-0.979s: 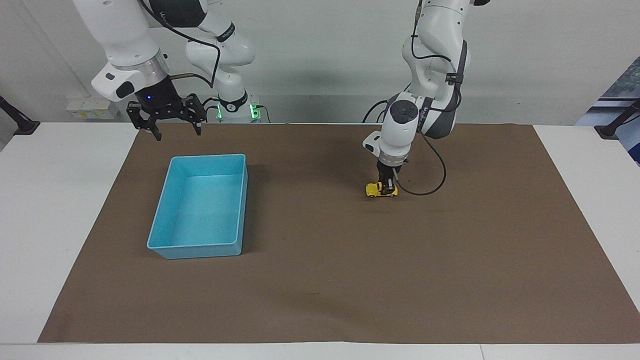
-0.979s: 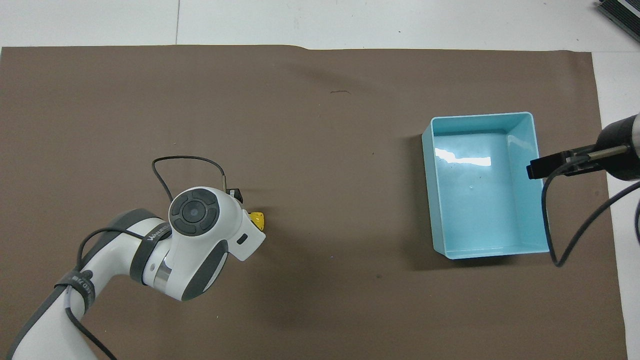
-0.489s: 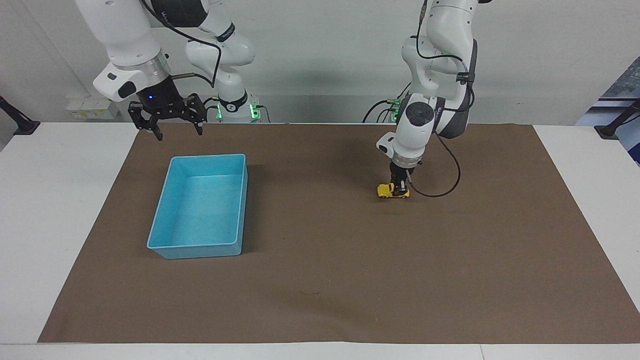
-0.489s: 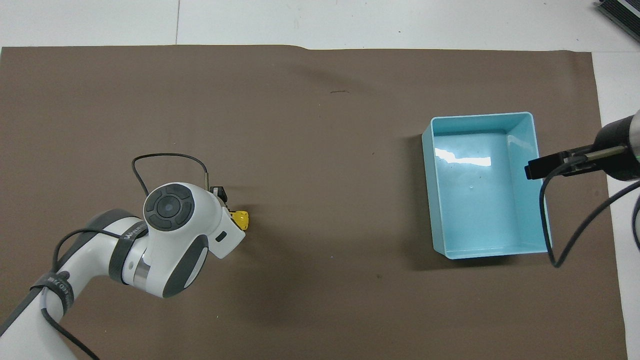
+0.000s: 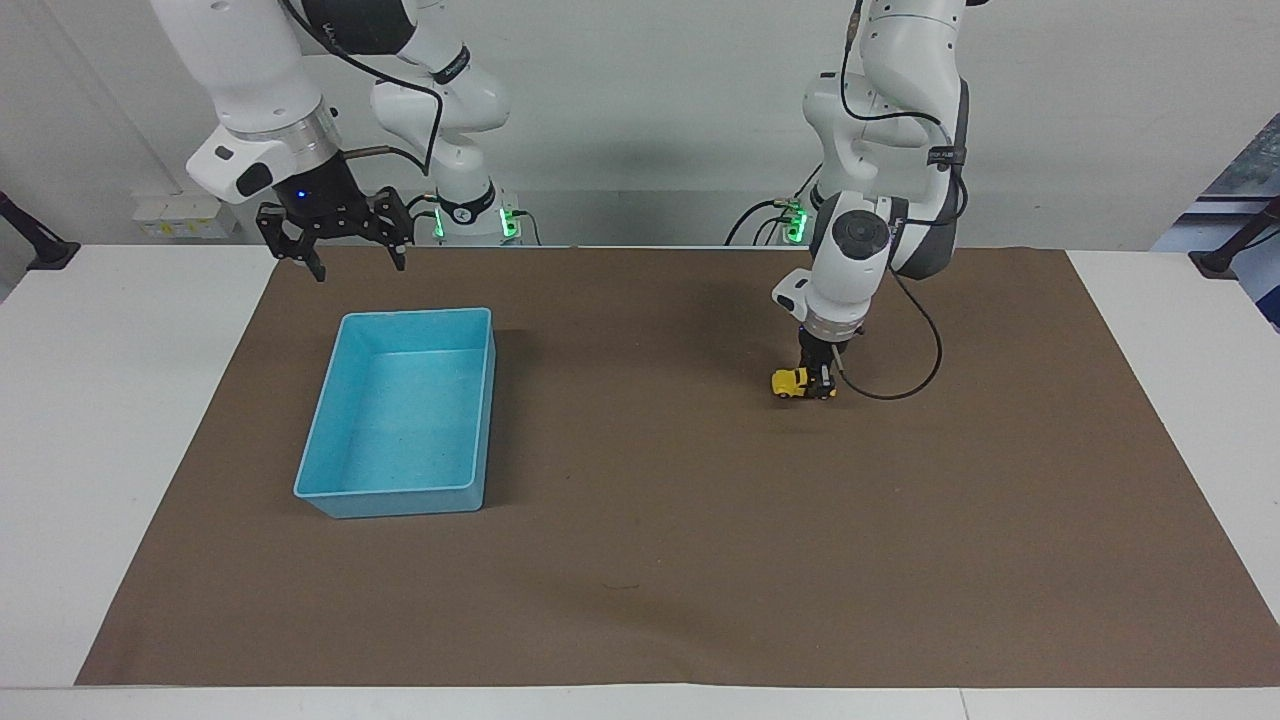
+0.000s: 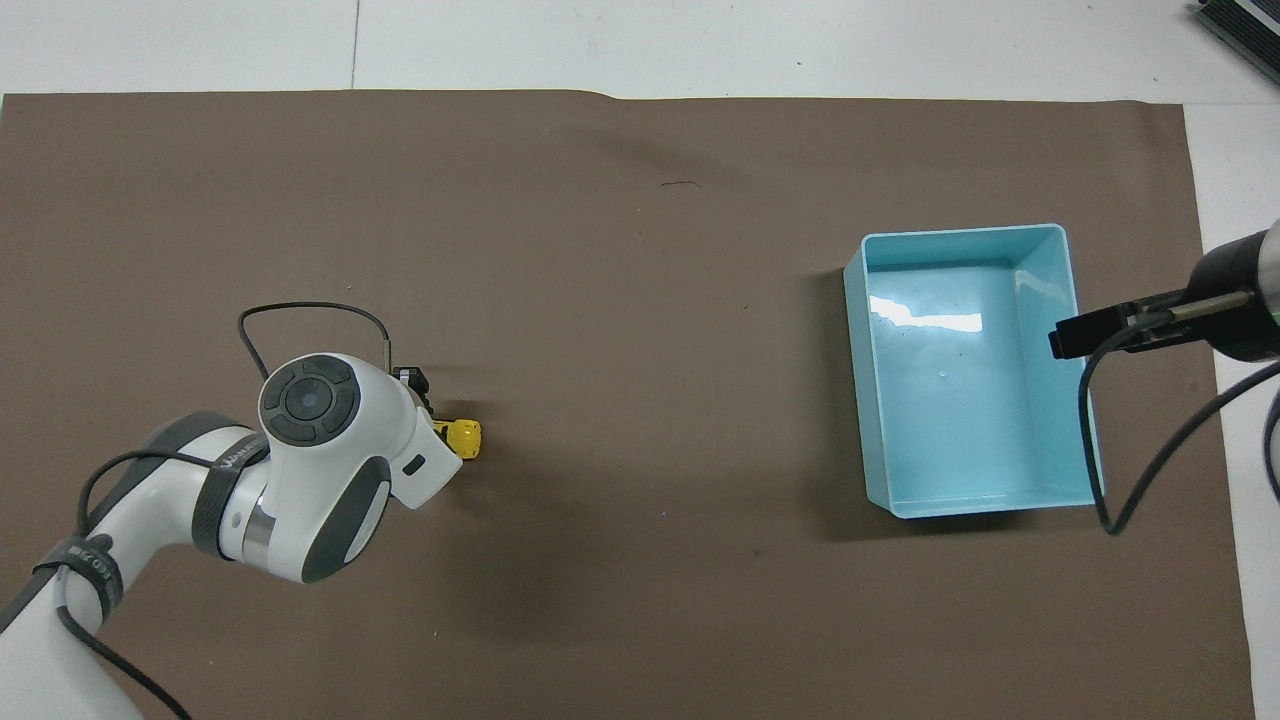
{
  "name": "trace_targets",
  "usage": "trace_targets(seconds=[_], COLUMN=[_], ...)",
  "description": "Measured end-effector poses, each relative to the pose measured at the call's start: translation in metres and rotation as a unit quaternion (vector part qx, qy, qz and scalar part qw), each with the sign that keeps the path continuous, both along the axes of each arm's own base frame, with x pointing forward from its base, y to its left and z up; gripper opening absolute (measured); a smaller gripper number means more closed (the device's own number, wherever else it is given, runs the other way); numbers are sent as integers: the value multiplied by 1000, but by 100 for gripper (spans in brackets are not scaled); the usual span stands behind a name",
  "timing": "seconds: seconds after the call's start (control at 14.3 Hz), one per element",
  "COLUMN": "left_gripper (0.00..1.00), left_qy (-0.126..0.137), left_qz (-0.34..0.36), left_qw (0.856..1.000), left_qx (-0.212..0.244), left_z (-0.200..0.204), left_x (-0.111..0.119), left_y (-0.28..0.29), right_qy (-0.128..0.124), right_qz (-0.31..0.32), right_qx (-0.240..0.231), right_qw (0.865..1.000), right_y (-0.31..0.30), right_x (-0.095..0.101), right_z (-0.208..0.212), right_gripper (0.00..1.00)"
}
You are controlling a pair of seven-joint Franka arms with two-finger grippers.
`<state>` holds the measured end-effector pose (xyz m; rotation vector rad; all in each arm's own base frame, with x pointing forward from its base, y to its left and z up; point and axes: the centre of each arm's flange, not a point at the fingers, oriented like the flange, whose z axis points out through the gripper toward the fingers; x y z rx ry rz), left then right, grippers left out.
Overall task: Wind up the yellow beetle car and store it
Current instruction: 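Release the car and raise the left gripper while the right gripper moves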
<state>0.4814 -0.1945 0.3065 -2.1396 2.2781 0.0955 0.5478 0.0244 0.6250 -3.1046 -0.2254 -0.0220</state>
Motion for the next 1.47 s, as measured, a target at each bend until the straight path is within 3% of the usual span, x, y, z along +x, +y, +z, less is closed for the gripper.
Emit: trace_targets(seconds=[0.14, 0.21, 0.35, 0.49, 0.7, 0.91, 1.05, 1.26, 1.47], left_gripper=[97, 100, 100, 100, 100, 100, 100, 100, 100], left_qy=[-1, -4, -13, -20, -41, -52, -51, -59, -67], left_qz=[5, 11, 53, 139, 267, 353, 421, 525, 614], left_qw=[1000, 1000, 998, 990, 963, 934, 906, 849, 787], left_qx=[1, 1, 0, 3, -4, -7, -3, -5, -16], left_z=[21, 36, 64, 86, 113, 145, 165, 184, 210], left_x=[12, 20, 34, 42, 58, 78, 90, 99, 104], left_y=[-1, -3, -5, -3, 8, 40, 75, 124, 146], right_qy=[0, 0, 0, 0, 0, -2, -4, -12, -14], right_qz=[0, 0, 1, 1, 4, 6, 9, 30, 114], right_qx=[0, 0, 0, 0, 0, 0, 0, 1, 1], right_qw=[1000, 1000, 1000, 1000, 1000, 1000, 1000, 999, 993], right_y=[0, 0, 1, 1, 4, 6, 7, 8, 19], right_x=[0, 0, 0, 0, 0, 0, 0, 2, 1], right_z=[0, 0, 0, 0, 0, 0, 1, 2, 1], right_gripper=[100, 100, 100, 100, 100, 100, 100, 100, 100])
